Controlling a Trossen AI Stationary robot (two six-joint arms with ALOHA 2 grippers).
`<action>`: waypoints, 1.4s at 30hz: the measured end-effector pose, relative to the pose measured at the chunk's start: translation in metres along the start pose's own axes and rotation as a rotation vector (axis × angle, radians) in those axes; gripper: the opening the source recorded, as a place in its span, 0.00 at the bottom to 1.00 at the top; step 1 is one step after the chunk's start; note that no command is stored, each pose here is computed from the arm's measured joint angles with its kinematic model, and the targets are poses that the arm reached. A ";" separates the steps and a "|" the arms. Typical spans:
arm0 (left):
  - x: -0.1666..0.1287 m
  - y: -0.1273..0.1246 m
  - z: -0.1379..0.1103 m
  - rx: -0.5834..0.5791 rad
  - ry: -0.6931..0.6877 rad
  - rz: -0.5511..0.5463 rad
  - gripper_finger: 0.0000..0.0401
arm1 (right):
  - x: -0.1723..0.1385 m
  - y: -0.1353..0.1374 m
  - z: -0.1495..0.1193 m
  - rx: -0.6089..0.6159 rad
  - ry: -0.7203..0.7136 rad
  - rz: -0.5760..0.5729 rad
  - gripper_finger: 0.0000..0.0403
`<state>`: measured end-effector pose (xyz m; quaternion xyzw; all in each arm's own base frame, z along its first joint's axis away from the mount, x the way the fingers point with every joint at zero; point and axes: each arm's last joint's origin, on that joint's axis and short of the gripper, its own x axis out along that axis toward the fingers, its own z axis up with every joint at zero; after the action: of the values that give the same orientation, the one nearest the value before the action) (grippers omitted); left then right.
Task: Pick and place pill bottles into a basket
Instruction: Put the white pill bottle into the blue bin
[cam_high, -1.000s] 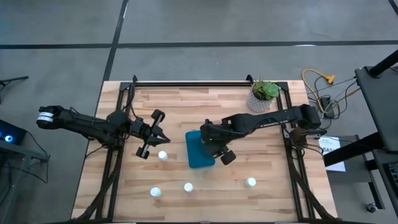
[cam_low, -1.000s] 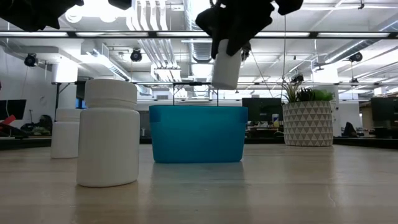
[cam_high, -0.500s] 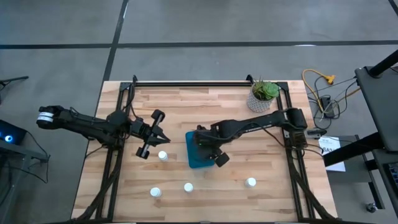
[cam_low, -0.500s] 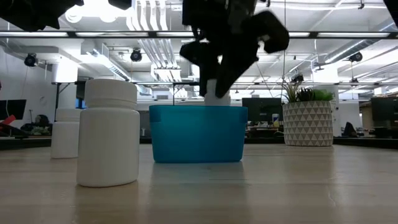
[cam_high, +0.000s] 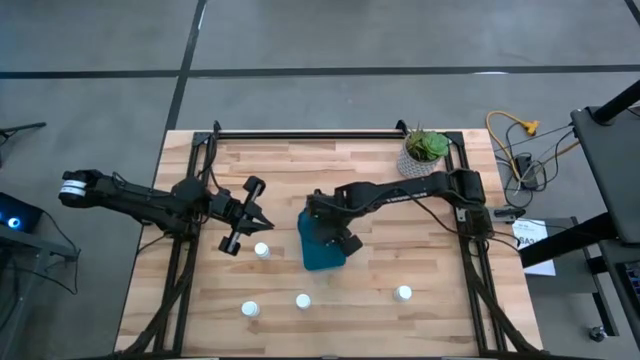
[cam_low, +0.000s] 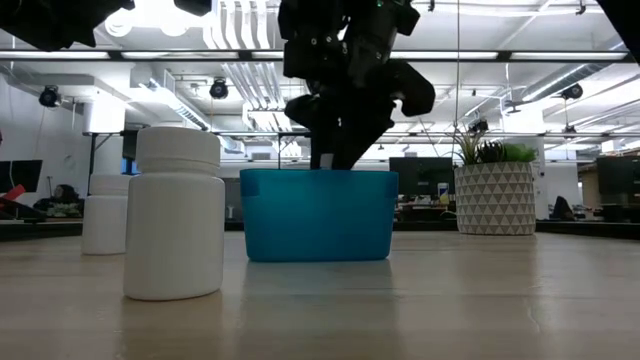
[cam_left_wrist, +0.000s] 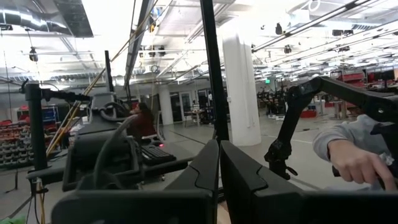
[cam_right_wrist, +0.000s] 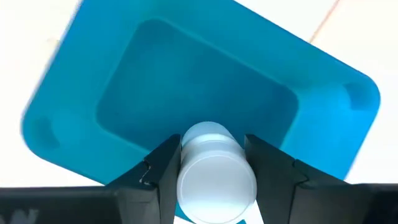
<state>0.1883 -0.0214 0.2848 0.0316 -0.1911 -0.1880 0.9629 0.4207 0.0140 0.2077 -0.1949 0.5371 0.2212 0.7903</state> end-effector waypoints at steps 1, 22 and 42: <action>0.000 0.000 0.000 0.000 0.000 0.000 0.00 | 0.001 0.000 0.000 0.000 -0.010 0.014 0.36; 0.000 0.000 0.000 0.001 0.000 0.000 0.00 | 0.012 0.004 -0.007 -0.022 0.005 0.032 0.37; 0.000 0.000 0.000 0.001 0.001 0.001 0.00 | 0.013 0.001 -0.009 -0.018 0.018 0.013 0.43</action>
<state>0.1883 -0.0214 0.2847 0.0319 -0.1910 -0.1874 0.9630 0.4171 0.0116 0.1927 -0.2003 0.5436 0.2295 0.7821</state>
